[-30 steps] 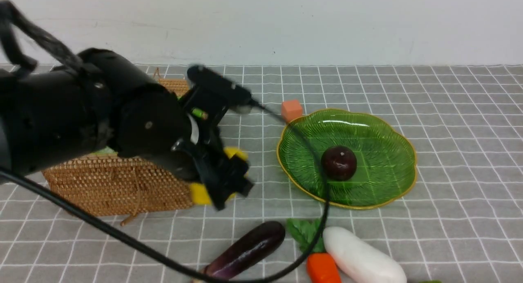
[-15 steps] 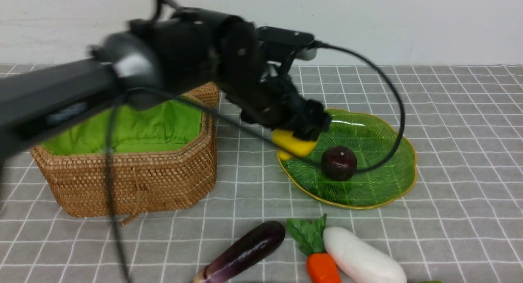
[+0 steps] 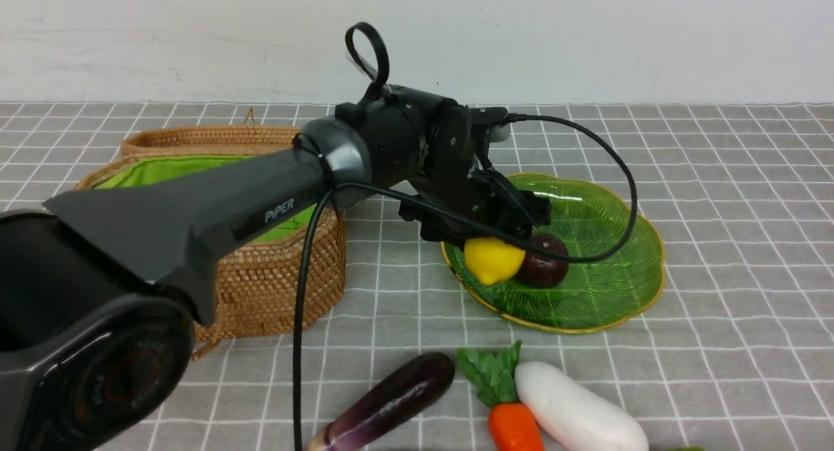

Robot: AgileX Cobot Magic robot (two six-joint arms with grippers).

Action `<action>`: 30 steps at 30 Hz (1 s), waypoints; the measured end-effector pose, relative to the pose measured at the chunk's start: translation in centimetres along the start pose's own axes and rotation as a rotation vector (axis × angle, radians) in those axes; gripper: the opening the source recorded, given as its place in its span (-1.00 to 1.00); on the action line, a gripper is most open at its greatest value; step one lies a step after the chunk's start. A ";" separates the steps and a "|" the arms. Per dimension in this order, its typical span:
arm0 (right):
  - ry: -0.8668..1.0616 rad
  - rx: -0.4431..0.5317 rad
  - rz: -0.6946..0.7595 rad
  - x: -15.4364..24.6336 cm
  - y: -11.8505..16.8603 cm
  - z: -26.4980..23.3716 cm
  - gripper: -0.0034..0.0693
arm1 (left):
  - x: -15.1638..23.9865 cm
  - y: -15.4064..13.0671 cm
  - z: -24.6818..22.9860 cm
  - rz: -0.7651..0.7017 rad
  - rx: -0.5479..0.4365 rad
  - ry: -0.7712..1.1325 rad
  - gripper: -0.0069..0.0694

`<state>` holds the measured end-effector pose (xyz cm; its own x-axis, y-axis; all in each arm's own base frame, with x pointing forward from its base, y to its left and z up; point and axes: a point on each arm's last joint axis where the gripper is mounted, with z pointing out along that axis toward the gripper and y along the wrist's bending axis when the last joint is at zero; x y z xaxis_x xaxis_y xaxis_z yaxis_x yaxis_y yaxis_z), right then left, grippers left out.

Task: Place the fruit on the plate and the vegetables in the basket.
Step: Grab a lemon with your left arm and place it on the plate on the right, then use the left arm to grab an eggplant and put it into the left basket

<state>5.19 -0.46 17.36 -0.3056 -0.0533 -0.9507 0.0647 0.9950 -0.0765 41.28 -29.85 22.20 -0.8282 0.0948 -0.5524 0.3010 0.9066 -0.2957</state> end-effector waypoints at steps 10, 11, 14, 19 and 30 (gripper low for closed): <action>0.000 0.000 0.000 0.0 0.0 0.0 -0.25 | 0.4 0.1 -0.1 -0.002 -0.018 0.053 0.74; 0.000 0.000 0.000 0.0 0.0 0.0 -0.25 | 0.4 0.1 -0.1 -0.004 -0.019 0.055 0.74; 0.000 0.000 0.000 0.0 0.0 0.0 -0.25 | 0.4 0.1 -0.5 -0.003 -0.019 0.057 0.74; 0.000 0.000 0.000 0.0 0.0 0.0 -0.25 | -0.2 -0.1 -1.9 0.031 -0.026 0.034 0.74; 0.000 0.000 0.000 0.0 0.0 0.0 -0.25 | 0.7 -0.3 -10.7 0.406 -0.075 0.293 0.57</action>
<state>5.19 -0.46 17.36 -0.3056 -0.0533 -0.9507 0.0647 0.9950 -0.0765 35.59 -25.66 30.24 -0.7524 0.5477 -0.3661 0.6007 0.7985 -0.0398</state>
